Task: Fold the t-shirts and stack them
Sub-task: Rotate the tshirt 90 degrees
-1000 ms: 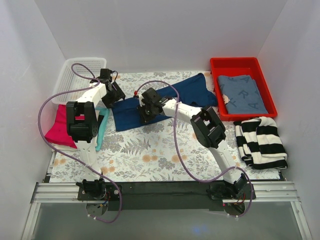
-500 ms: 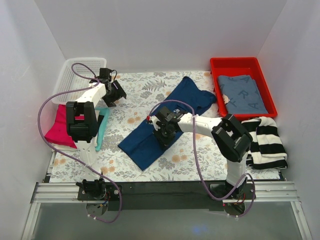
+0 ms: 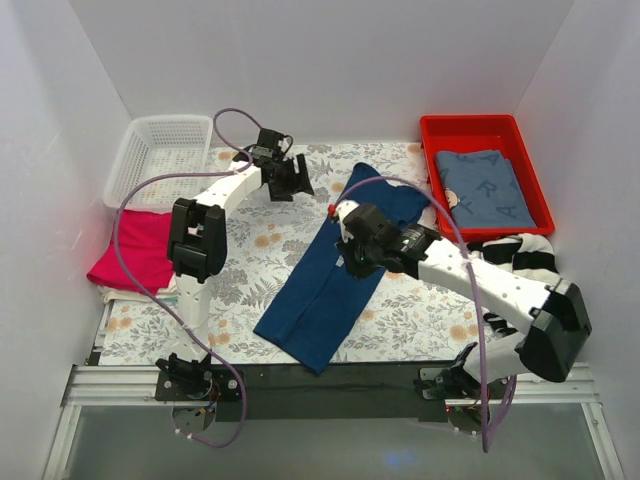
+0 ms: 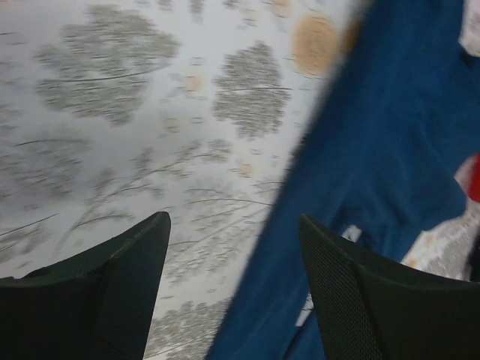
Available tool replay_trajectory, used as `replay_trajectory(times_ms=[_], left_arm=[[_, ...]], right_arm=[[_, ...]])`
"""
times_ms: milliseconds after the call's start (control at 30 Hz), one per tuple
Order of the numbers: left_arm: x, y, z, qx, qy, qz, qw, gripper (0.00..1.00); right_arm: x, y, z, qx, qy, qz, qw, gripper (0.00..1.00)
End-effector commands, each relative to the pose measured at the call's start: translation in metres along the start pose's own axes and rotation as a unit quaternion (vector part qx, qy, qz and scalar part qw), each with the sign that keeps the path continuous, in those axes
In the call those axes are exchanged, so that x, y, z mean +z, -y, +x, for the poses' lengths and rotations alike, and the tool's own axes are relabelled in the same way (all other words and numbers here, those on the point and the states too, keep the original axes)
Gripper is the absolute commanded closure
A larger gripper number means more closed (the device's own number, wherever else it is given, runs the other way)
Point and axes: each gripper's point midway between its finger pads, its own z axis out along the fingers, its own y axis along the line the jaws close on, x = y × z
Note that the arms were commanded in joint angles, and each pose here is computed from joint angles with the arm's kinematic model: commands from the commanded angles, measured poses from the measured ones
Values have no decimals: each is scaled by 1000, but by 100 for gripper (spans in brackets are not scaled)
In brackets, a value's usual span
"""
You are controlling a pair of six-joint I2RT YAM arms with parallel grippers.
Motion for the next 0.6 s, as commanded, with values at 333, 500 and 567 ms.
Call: replay_trajectory(times_ms=[333, 500, 567], left_arm=[[18, 156, 23, 125, -55, 291, 947, 29], [27, 173, 42, 130, -78, 339, 929, 29], [36, 172, 47, 119, -84, 337, 930, 29]], right_arm=[[-59, 190, -80, 241, 137, 377, 884, 70], [-48, 220, -53, 318, 100, 337, 881, 75], [-42, 219, -43, 319, 84, 330, 884, 76]])
